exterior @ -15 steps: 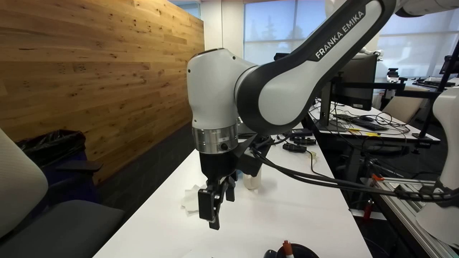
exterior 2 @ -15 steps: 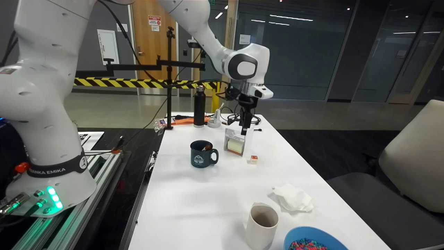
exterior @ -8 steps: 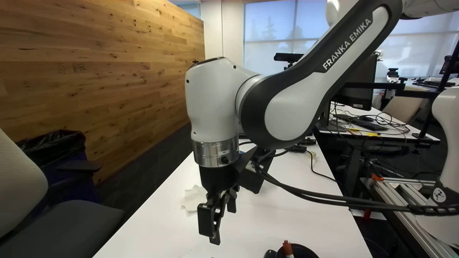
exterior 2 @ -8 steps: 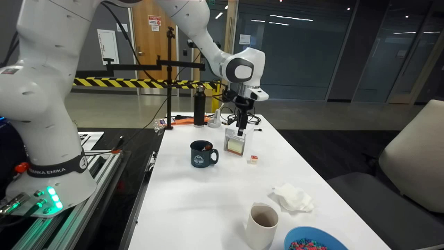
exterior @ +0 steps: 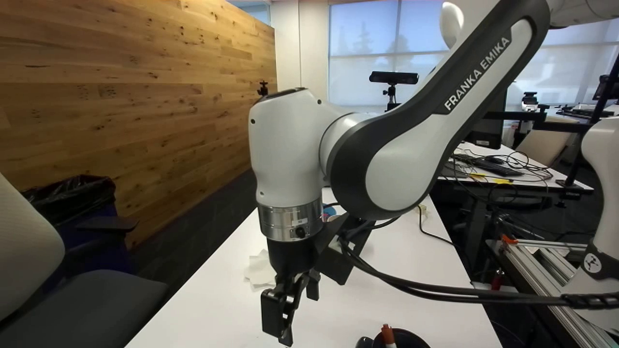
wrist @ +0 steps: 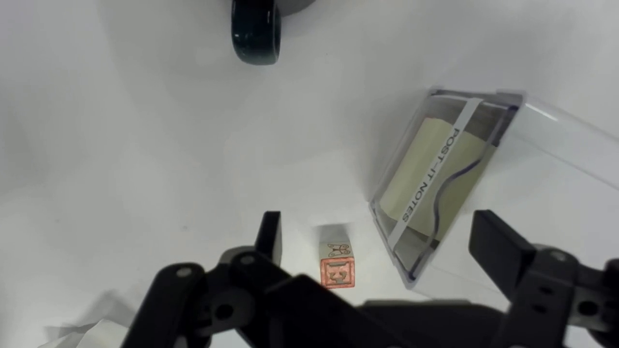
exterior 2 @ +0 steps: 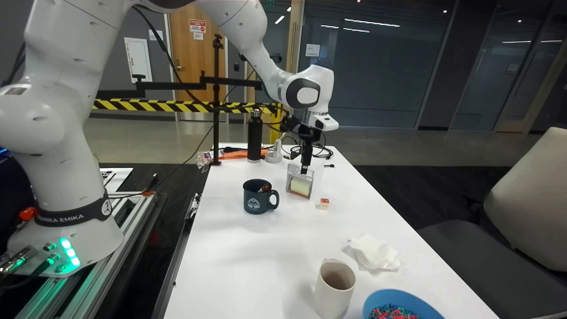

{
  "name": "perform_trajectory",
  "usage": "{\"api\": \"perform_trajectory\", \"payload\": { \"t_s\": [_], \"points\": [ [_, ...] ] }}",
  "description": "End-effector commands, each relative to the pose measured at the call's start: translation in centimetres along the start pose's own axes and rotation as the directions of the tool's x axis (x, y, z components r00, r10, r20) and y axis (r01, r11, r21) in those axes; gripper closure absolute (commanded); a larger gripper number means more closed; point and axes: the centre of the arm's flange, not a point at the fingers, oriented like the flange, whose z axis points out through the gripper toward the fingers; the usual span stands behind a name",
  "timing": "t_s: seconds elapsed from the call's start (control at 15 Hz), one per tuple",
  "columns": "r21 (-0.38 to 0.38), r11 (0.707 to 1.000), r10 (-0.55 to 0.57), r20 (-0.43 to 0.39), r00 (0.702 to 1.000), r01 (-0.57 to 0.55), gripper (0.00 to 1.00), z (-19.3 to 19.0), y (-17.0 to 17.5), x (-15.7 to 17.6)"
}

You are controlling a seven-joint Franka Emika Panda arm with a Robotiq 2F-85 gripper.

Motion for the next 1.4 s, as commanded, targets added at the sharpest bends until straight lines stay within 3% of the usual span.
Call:
{"api": "perform_trajectory", "payload": {
  "t_s": [0.0, 0.2, 0.27, 1.33],
  "points": [
    [-0.014, 0.999, 0.047, -0.019, 0.999, -0.047, 0.00, 0.07, -0.35, -0.60],
    [-0.015, 0.995, 0.095, -0.011, 0.995, -0.095, 0.00, -0.03, -0.22, -0.80],
    [-0.002, 0.998, 0.058, 0.001, 0.998, -0.058, 0.00, 0.13, -0.25, -0.21],
    [-0.017, 0.995, 0.094, 0.000, 0.996, -0.094, 0.00, 0.46, -0.24, -0.65]
  ]
}}
